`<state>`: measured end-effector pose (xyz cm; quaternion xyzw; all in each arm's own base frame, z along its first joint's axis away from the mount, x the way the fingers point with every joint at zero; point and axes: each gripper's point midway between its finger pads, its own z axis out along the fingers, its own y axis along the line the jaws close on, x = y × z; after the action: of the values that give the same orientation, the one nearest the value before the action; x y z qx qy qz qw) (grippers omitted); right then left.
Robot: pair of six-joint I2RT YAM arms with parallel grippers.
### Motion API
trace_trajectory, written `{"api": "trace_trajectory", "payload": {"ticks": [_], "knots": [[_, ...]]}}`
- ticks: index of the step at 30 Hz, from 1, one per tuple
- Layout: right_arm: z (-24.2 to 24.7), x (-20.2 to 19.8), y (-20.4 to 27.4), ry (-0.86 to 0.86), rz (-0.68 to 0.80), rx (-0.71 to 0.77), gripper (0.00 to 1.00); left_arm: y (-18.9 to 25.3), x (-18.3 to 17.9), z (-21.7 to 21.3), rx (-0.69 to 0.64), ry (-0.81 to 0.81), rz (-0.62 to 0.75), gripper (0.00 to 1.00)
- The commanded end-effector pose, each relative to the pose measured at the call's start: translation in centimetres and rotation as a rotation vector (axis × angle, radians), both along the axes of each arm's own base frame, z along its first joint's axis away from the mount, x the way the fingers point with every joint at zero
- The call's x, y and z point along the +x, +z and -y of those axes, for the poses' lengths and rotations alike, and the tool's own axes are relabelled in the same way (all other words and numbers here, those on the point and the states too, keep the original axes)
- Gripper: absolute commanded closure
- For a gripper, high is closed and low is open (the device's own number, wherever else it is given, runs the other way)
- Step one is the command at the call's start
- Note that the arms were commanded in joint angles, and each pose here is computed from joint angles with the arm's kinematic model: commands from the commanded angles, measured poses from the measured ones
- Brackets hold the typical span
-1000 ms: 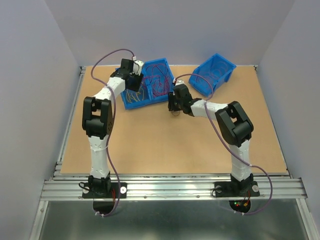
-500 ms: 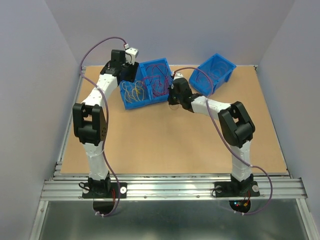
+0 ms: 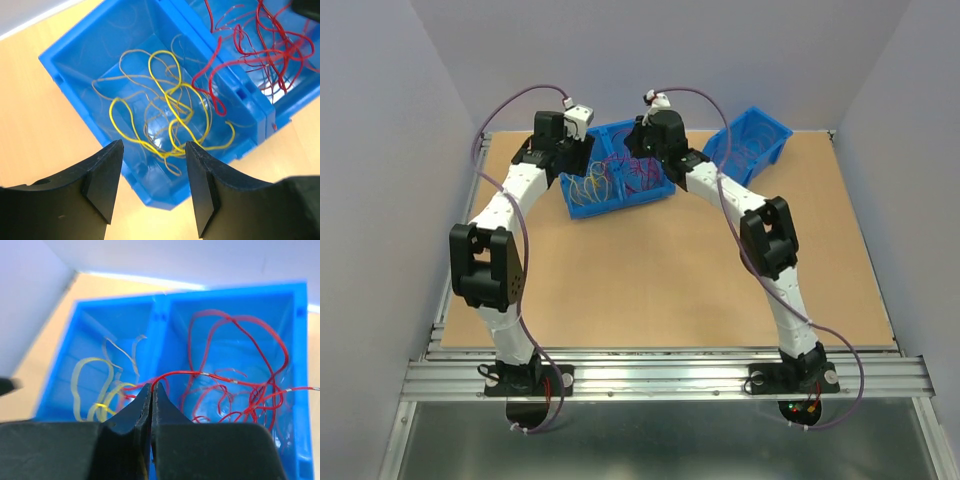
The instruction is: Untangle the cables
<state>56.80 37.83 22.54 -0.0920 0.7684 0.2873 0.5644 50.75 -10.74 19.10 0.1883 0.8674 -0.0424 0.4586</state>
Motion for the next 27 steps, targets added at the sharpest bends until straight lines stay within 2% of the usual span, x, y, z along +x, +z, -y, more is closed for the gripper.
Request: {"api": "trace_trajectory", "payload": {"ticks": [1,5,9,13,14,15,20,23,26,27], "knots": [[-0.4,1.7,-4.6,-0.003,-0.053,-0.027,0.99,3.0,-1.5,-0.4,-0.022,-0.007,0.101,0.36],[-0.3,2.1,-8.3,-0.024,-0.102,-0.054,0.99,2.6,-3.4,-0.6,-0.03,-0.015,0.117,0.35],[-0.3,2.3,-10.0,-0.034,-0.117,-0.076,0.99,2.7,-4.1,-0.6,-0.042,-0.021,0.135,0.35],[0.2,2.5,-8.0,-0.07,-0.078,-0.094,0.94,3.7,-4.4,-0.8,-0.05,-0.01,0.179,0.34],[0.2,2.5,-7.2,-0.074,-0.064,-0.093,0.91,3.6,-4.5,-0.9,-0.051,-0.004,0.179,0.33],[0.3,2.3,-6.3,-0.074,-0.045,-0.1,0.76,3.6,-4.6,-0.8,-0.052,-0.007,0.18,0.33],[0.8,0.6,-1.4,-0.127,0.028,-0.146,0.55,3.9,-4.8,-1.3,-0.049,0.019,0.199,0.27],[0.8,-0.7,0.4,-0.135,0.059,-0.168,0.31,4.9,-5.0,-2.0,-0.069,0.047,0.25,0.23],[1.4,-1.4,1.4,-0.149,0.072,-0.18,0.18,7.3,-5.6,-2.8,-0.111,0.073,0.333,0.19],[1.8,-2.1,1.8,-0.149,0.075,-0.188,0.1,7.0,-6.1,-3.6,-0.12,0.089,0.336,0.17]]}}
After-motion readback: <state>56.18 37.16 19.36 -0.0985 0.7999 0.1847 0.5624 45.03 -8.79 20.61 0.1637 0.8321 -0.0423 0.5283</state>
